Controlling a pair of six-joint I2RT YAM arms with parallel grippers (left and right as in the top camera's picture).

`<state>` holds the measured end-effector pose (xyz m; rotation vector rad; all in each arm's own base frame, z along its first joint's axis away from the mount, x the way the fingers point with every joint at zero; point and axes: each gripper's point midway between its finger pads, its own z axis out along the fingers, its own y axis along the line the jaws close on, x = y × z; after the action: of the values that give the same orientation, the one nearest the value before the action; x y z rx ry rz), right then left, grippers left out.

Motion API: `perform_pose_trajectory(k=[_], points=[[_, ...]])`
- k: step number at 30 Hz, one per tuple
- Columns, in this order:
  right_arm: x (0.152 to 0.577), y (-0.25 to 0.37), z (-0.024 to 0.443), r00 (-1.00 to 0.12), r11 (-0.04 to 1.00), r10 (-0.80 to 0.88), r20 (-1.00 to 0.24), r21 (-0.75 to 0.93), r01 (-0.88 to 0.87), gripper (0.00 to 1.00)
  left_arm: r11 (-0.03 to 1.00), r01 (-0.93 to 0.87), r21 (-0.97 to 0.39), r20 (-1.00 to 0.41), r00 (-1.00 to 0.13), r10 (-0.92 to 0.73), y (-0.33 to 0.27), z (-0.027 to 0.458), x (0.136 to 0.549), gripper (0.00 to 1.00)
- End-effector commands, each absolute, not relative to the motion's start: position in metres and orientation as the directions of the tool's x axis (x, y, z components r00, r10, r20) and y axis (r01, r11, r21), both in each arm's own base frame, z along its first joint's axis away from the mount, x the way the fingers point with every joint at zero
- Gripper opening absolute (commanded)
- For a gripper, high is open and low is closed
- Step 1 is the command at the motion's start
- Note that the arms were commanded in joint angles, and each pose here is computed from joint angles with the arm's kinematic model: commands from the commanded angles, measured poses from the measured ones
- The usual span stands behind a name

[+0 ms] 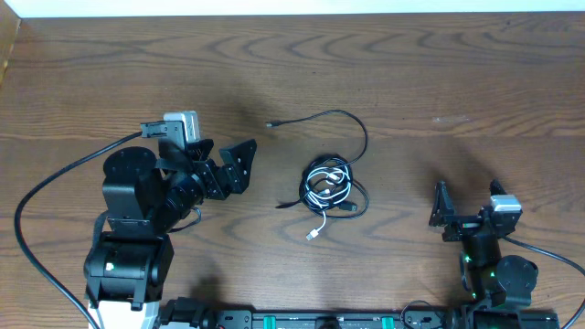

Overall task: Untangle cables
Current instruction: 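Move the left gripper forward over the black and white cable bundle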

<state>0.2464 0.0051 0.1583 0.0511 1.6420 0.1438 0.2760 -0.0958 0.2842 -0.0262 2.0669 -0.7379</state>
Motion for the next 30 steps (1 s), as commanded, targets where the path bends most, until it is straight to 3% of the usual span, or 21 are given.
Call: perform_pose_trajectory(k=[1,30], points=[[0.246,0.004,0.157,-0.081,0.99,0.132,-0.988,0.136,-0.046,0.99,0.818,0.279,-0.503,-0.772,-0.571,-0.281,-0.097,0.293,0.276,0.95],[0.246,0.004,0.157,-0.081,0.99,0.131,-0.988,0.135,-0.046,0.99,0.819,0.129,-0.56,-0.546,-0.801,-0.246,-0.114,0.211,0.294,0.95]])
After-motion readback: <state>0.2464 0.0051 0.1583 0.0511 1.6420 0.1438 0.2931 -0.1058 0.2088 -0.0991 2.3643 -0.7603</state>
